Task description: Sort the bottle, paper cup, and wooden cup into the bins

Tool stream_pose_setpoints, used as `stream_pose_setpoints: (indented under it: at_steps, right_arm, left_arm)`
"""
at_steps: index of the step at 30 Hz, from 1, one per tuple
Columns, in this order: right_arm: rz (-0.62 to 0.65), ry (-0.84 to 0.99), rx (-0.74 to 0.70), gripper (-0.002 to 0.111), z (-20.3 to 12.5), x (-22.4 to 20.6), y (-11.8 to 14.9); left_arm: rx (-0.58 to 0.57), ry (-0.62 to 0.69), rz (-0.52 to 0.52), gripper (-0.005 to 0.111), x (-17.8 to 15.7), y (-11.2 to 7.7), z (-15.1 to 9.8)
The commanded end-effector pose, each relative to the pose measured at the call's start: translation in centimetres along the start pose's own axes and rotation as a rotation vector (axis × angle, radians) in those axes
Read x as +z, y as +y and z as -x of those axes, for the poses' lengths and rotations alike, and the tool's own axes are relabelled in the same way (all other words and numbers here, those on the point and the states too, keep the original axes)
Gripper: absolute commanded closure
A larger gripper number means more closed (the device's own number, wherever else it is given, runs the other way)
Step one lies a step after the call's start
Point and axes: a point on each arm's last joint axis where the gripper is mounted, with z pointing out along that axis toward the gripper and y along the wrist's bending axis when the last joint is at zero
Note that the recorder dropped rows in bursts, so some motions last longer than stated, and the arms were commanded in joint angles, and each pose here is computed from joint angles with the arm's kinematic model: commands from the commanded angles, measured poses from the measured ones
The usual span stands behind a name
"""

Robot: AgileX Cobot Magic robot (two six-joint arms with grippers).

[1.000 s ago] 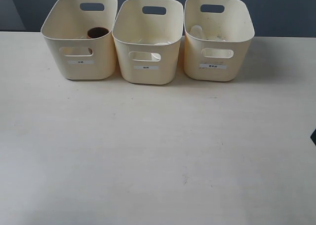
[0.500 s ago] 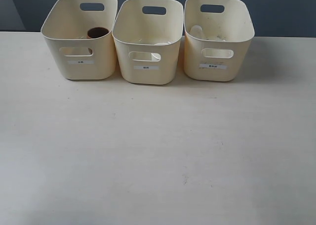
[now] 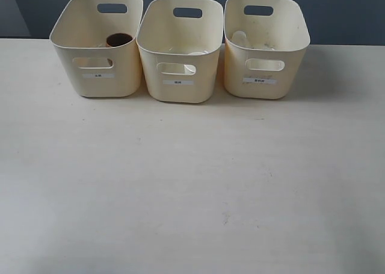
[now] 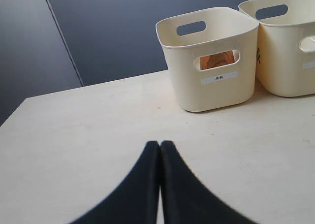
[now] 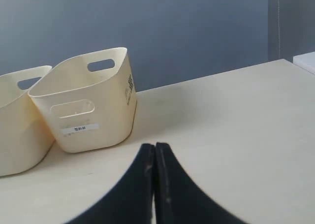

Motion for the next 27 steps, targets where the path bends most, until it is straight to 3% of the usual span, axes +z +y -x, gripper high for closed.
stream_pose_setpoints:
  at_steps: [1,8,15,27]
  right_arm:
    - [-0.018,0.001,0.016,0.109,-0.1,-0.03,-0.12]
    - [-0.015,-0.011,0.0,0.109,0.01,-0.03,-0.09]
    - [-0.029,-0.055,-0.162,0.109,0.43,-0.05,-0.18]
    - [-0.036,-0.041,-0.156,0.109,0.31,-0.04,-0.25]
  left_arm:
    - [0.005,-0.009,0.0,0.107,-0.03,0.0,0.03]
    - [0.005,-0.009,0.0,0.107,-0.03,0.0,0.03]
    - [0.005,-0.009,0.0,0.107,-0.03,0.0,0.03]
    - [0.005,-0.009,0.0,0.107,-0.03,0.0,0.03]
